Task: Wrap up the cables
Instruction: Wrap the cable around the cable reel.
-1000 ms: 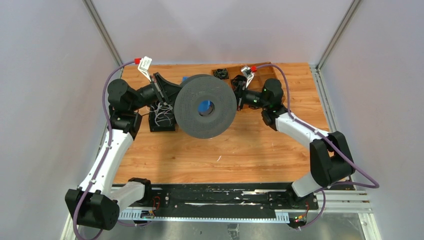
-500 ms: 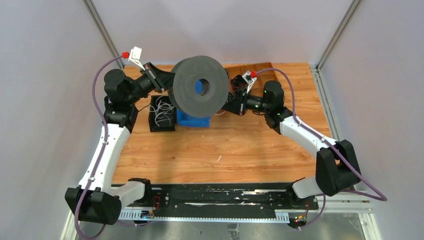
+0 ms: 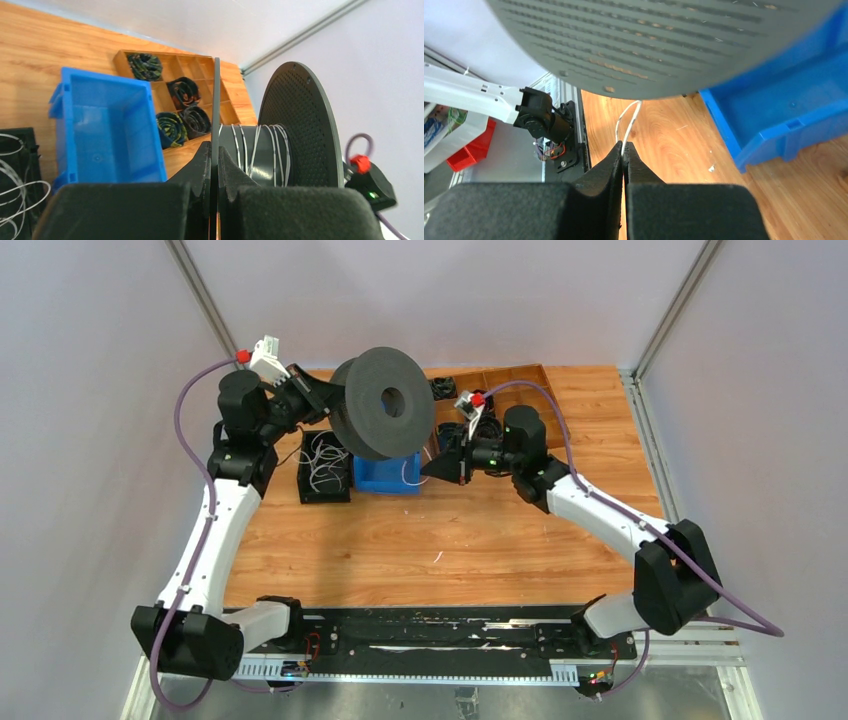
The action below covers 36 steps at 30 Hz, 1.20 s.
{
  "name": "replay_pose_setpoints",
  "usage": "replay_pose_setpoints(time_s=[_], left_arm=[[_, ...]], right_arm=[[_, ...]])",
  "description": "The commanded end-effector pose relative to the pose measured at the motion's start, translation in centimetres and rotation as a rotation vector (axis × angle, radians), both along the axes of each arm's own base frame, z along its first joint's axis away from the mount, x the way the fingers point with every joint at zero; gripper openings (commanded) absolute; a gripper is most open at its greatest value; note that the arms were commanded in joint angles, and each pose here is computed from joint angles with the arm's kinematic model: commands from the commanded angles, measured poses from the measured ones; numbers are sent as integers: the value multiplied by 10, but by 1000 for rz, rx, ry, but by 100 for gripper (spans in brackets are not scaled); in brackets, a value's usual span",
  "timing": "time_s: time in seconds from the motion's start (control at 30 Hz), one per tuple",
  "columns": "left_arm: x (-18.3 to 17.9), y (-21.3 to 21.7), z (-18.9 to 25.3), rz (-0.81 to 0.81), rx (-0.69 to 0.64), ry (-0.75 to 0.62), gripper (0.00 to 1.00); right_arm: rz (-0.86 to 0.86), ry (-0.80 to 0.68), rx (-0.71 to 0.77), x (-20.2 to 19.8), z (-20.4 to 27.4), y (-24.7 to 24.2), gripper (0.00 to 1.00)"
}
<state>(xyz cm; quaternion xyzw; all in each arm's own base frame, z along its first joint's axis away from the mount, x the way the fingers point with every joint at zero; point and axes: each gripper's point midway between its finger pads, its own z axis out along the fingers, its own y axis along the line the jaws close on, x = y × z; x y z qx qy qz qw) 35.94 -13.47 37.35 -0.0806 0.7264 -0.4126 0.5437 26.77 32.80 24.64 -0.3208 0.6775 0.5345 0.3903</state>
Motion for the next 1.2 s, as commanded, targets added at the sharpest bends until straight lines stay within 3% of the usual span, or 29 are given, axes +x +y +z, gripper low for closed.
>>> replay_pose_setpoints(time_s=[0.0,0.27,0.63,1.17], left_arm=[[13,17,21,126,-27,-29,0],[25,28,7,222,-73,71,0],[30,42,-7,309,-3,106,0],[23,39,-5,368,250,28,0]], right_arm=[[54,-88,-13,-12,18,18,1],[103,-78,-44,-21,7,41,1],[198,-72,-118,-37,8,69,2],[211,-116,-206,-45,32,91,3]])
